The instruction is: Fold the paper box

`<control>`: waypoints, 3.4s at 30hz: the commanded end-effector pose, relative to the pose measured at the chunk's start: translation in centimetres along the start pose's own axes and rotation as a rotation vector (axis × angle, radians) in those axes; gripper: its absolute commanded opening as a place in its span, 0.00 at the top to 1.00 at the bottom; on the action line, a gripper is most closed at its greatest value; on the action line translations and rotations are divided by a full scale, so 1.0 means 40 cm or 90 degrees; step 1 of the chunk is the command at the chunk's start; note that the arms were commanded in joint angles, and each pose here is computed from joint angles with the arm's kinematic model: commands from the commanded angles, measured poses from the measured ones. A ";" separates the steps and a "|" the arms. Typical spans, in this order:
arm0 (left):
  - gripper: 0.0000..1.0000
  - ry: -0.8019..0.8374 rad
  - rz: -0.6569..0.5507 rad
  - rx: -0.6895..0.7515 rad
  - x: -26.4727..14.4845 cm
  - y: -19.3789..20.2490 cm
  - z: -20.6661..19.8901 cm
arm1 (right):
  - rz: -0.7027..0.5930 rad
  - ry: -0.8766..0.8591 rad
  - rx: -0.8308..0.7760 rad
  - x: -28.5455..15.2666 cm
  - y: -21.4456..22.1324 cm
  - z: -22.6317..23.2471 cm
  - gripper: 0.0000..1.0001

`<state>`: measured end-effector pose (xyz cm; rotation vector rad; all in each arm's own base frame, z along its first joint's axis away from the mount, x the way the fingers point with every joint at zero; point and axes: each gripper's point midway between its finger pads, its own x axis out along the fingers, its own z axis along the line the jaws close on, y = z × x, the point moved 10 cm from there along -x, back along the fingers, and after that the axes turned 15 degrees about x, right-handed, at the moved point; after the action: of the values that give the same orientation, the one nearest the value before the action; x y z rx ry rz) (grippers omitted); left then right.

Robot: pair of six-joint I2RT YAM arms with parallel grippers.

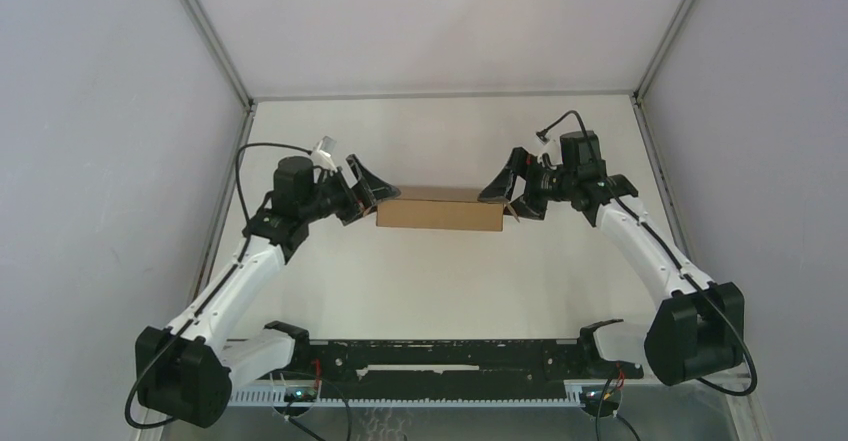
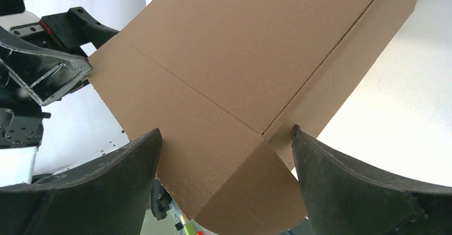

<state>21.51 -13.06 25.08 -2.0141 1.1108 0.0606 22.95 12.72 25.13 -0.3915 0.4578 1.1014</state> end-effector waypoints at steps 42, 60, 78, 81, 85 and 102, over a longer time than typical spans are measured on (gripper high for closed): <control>0.00 0.148 0.060 -0.121 -0.018 -0.086 -0.094 | 0.107 -0.118 0.038 -0.005 -0.047 0.129 0.00; 0.00 0.180 0.051 -0.166 -0.001 -0.142 -0.099 | 0.113 -0.129 0.058 0.003 -0.076 0.143 0.00; 0.00 0.184 0.056 -0.225 0.036 -0.188 -0.085 | 0.133 -0.151 0.110 0.043 -0.121 0.133 0.00; 0.00 0.180 0.061 -0.235 0.051 -0.183 -0.071 | 0.135 -0.145 0.114 0.053 -0.136 0.130 0.00; 0.00 0.187 0.059 -0.243 0.066 -0.185 -0.056 | 0.136 -0.146 0.119 0.065 -0.161 0.128 0.00; 0.00 0.195 0.051 -0.259 0.066 -0.177 -0.037 | 0.122 -0.168 0.112 0.045 -0.197 0.171 0.00</control>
<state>30.76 -11.75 26.98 -2.4389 1.1022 0.1864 33.15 12.07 25.72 -0.1014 0.5429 1.0782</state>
